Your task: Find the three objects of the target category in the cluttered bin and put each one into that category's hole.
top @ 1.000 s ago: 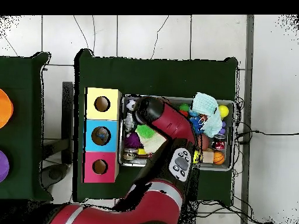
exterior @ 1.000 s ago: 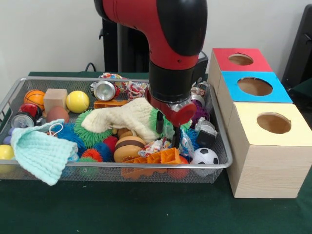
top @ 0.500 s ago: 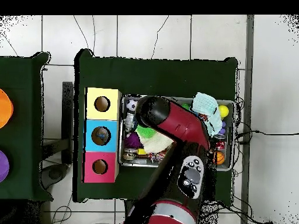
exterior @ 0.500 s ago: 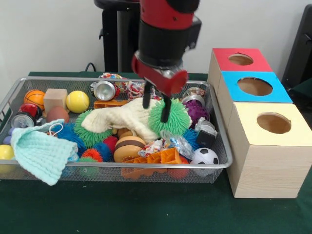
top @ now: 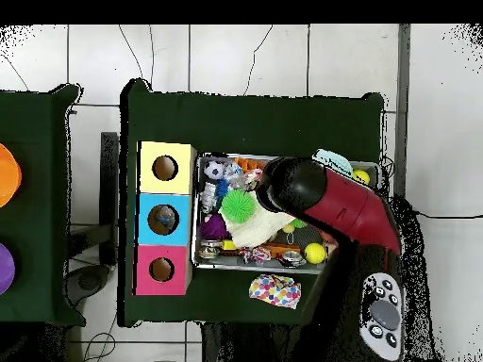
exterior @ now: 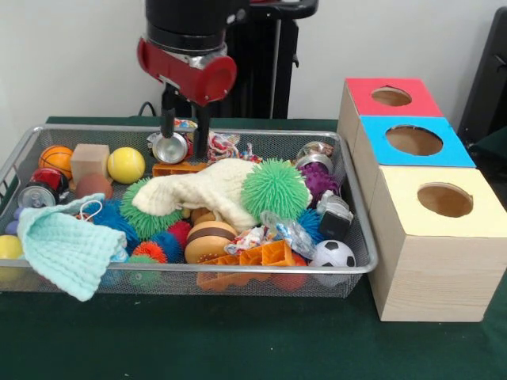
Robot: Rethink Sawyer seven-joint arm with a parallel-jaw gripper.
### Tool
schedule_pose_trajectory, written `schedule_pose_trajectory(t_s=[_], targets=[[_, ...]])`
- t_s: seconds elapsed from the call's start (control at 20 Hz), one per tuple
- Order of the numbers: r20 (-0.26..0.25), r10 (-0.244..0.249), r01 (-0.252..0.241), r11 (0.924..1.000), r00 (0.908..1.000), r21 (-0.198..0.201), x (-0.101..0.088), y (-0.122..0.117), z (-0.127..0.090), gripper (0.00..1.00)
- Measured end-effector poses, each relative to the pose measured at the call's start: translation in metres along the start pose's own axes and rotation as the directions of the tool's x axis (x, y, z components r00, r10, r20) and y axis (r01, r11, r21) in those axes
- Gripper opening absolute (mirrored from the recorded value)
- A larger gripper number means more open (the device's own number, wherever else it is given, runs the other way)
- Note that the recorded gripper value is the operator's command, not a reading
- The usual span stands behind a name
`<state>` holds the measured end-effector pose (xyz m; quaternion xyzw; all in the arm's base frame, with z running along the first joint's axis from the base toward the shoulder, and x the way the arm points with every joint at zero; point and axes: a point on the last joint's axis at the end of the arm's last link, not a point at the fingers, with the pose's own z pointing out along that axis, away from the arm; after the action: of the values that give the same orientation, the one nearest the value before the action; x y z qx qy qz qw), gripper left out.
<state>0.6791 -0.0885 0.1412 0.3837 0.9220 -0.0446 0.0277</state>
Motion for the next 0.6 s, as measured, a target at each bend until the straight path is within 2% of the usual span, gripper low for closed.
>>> schedule_pose_trajectory(t_s=[0.2, 0.4, 0.55, 0.6], targets=[[-0.002, -0.051, 0.051, 0.9984, 0.9987, -0.023, -0.007, -0.003, 0.001, 1.0], [-0.01, -0.094, 0.094, 0.9947, 0.9955, -0.043, -0.007, 0.001, 0.005, 1.0], [-0.021, -0.134, 0.133, 0.9894, 0.9908, -0.059, -0.002, 0.006, 0.011, 1.0], [-0.034, -0.156, 0.154, 0.9854, 0.9871, -0.073, 0.002, 0.008, 0.015, 1.0]])
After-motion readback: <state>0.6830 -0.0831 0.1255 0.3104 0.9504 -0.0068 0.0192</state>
